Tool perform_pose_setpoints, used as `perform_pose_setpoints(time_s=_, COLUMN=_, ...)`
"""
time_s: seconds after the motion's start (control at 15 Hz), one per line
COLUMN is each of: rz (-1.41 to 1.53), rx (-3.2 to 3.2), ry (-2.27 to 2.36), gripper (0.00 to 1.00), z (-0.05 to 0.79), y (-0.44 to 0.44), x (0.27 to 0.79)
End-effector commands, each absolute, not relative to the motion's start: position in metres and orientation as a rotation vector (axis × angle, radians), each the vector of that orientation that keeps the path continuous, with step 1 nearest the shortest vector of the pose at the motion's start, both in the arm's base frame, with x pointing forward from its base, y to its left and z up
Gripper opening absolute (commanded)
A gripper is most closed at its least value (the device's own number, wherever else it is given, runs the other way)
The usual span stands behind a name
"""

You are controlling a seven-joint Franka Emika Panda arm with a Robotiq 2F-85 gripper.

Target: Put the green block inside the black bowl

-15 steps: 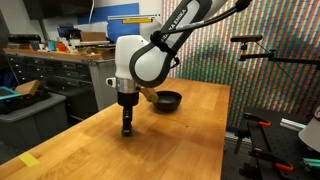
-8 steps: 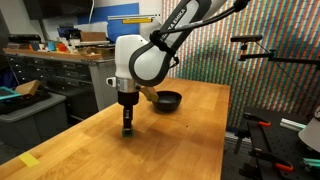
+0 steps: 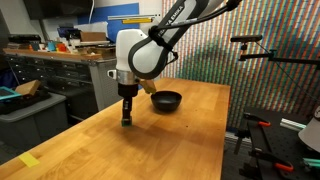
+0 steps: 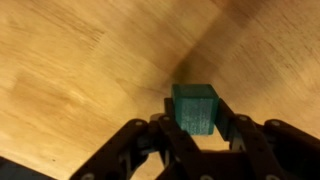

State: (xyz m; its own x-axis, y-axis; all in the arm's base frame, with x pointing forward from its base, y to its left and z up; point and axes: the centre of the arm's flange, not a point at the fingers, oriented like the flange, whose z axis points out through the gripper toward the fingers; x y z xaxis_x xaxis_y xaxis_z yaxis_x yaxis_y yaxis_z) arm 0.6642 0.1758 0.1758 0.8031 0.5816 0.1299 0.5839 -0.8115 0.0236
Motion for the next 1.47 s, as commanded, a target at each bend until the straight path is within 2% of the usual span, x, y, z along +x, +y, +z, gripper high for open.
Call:
perform_pose_setpoints(time_s=0.0, rz=-0.236, rx=-3.008, ry=-0.923, gripper=0.18, z=0.218, y=0.156, x=0.681)
perform_pose_setpoints(time_s=0.67, rz=-0.271, rx=-3.122, ry=-0.738, gripper=0.17, z=0.29, y=0.073, x=0.678)
perform_pose_setpoints(time_s=1.4, rz=-0.174, rx=-3.231, ry=-0.438, gripper=0.17, z=0.283, y=-0.003, x=0.628)
